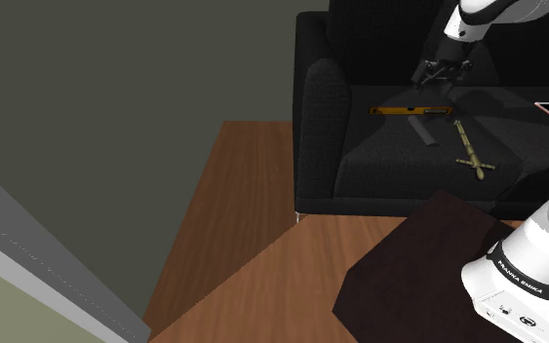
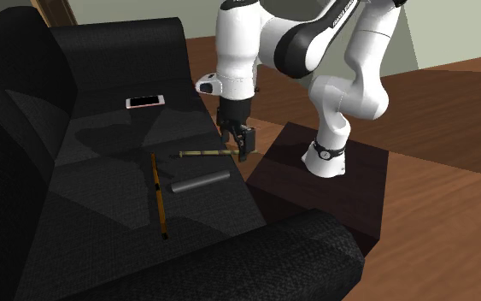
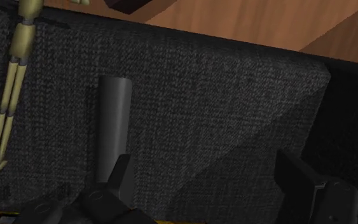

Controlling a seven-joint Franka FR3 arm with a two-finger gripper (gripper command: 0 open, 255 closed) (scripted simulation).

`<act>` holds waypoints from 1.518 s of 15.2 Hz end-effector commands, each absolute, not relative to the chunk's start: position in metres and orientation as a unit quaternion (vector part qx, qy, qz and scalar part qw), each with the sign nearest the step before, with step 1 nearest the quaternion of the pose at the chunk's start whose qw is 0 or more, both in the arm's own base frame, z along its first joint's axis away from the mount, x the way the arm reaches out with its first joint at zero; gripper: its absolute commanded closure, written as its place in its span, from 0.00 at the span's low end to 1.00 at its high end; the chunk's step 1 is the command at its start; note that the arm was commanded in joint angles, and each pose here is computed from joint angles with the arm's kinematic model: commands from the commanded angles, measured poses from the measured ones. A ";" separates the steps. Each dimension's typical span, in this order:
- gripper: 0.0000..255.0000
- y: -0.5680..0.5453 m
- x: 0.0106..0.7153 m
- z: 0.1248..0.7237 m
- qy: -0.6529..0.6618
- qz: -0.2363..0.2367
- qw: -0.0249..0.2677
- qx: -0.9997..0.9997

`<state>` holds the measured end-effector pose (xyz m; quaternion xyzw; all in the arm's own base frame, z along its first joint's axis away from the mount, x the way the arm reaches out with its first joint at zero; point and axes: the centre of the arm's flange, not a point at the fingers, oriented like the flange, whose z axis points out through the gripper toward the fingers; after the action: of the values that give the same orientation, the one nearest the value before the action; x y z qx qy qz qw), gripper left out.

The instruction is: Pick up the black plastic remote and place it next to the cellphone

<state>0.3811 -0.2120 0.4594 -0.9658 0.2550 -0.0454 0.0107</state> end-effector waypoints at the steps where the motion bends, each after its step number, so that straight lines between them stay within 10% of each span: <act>1: 0.00 -0.230 0.386 0.441 0.274 -0.041 0.014 -0.961; 23: 0.00 -0.329 0.387 0.294 0.374 -0.015 0.033 -0.927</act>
<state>0.3872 -0.3291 0.2953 -0.9269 0.3735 -0.0147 0.0331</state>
